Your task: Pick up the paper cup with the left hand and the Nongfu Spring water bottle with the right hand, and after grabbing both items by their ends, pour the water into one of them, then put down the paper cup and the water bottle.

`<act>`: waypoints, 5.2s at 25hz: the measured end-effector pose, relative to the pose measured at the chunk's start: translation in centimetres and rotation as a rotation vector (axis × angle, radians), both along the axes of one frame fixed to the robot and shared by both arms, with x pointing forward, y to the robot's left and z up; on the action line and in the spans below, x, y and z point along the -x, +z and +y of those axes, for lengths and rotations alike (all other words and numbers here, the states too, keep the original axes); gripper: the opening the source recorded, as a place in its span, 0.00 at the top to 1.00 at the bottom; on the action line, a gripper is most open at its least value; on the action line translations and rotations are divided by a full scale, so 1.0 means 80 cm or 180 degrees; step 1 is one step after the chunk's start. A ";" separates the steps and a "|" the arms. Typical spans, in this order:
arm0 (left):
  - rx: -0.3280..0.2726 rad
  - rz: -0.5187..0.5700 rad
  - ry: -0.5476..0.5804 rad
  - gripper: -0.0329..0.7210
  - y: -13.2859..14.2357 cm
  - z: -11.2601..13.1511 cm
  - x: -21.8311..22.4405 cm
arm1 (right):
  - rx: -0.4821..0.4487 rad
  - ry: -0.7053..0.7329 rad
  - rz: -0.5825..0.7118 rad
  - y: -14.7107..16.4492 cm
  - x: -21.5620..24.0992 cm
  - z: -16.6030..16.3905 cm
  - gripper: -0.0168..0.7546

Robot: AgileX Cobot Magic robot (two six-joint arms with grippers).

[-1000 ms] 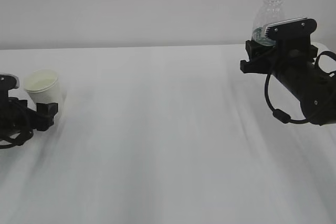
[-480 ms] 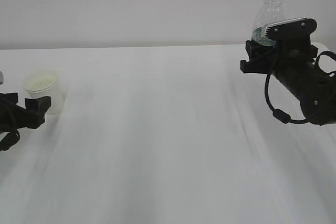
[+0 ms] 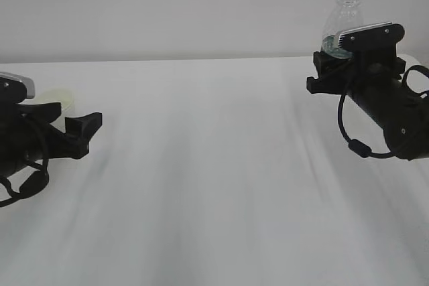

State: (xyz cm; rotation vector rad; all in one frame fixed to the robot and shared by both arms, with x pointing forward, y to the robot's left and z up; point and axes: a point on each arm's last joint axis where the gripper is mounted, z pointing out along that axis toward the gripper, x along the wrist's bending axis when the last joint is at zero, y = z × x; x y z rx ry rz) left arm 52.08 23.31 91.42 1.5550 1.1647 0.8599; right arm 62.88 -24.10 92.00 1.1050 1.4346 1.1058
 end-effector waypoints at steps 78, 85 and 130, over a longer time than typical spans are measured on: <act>0.0193 0.0248 0.0615 0.18 -0.007 0.016 -0.001 | -0.0118 -0.0094 0.0348 -0.085 0.001 -0.003 0.37; 0.0191 0.0255 0.0615 0.18 -0.007 0.016 -0.001 | -0.0119 -0.0098 0.0397 -0.094 0.002 -0.003 0.37; 0.0170 0.0331 0.0613 0.18 -0.010 0.016 0.000 | -0.0185 -0.0075 0.0463 -0.107 0.046 -0.009 0.19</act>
